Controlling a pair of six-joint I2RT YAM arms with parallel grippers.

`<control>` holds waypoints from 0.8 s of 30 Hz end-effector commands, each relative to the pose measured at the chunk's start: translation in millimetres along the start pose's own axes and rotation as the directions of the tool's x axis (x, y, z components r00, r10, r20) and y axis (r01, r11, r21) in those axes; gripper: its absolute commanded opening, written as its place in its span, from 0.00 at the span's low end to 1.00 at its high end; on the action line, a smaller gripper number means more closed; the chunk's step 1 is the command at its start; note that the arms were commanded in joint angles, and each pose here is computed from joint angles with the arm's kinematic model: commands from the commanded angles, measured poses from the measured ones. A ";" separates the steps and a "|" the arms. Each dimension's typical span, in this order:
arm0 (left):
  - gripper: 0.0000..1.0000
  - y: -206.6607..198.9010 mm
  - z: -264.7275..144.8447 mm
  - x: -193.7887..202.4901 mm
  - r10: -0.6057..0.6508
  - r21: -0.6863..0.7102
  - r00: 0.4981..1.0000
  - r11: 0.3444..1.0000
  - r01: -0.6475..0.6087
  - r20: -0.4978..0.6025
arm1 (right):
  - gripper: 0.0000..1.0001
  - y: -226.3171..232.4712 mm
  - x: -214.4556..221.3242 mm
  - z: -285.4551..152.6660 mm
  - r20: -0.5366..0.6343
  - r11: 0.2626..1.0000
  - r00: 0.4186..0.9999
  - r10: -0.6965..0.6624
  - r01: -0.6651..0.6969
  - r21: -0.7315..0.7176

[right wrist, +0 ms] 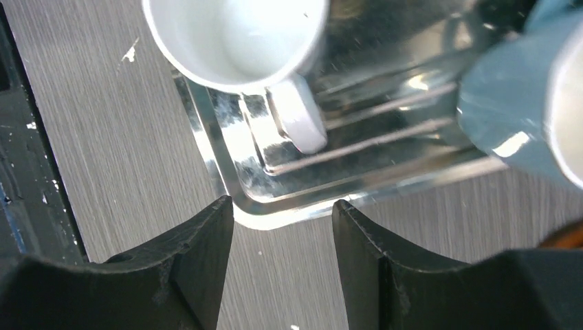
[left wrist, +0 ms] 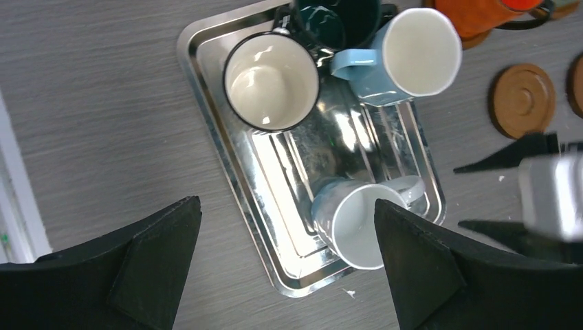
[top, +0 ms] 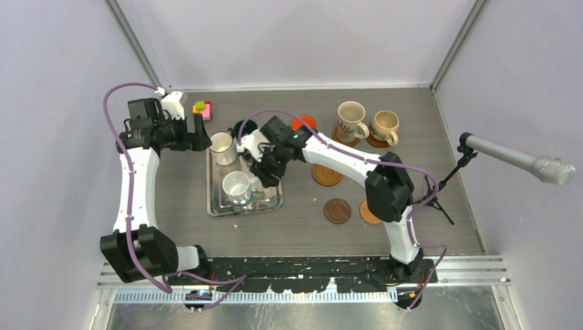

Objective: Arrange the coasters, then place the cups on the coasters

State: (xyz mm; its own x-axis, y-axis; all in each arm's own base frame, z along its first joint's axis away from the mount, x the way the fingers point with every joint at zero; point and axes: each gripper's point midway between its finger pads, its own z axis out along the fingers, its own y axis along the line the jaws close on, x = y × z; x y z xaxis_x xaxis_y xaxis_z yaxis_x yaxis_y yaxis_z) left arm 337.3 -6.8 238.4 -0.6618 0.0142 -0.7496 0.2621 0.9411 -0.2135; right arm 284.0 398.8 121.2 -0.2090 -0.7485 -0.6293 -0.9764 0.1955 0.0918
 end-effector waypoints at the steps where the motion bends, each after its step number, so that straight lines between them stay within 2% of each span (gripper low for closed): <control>1: 1.00 26.2 -15.3 -2.2 -0.063 -0.179 0.998 0.982 0.065 0.014 | 0.60 1.5 -24.6 10.8 0.025 0.987 0.987 -0.158 0.157 0.021; 12: 1.00 32.2 -30.8 4.1 -0.096 -0.224 0.994 0.969 0.104 0.047 | 0.60 13.4 -16.7 57.2 -0.019 0.934 0.935 -0.353 0.351 -0.059; 20: 1.00 30.6 -39.5 4.7 -0.113 -0.241 0.992 0.963 0.123 0.055 | 0.57 15.3 -16.9 77.4 -0.019 0.925 0.928 -0.373 0.371 -0.083; 24: 1.00 31.7 -41.3 6.2 -0.105 -0.250 0.993 0.961 0.115 0.054 | 0.51 15.7 -20.7 80.2 -0.006 0.926 0.929 -0.369 0.367 -0.083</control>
State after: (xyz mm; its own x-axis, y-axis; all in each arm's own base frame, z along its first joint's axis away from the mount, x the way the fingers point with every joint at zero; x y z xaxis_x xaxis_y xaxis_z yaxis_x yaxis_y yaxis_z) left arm 319.0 33.0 242.6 -0.6724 -0.1005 -0.7334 0.0177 0.9883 -0.1517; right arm 271.4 449.7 50.5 0.1237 -0.8195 -0.5596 -0.9914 -0.1258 -0.0349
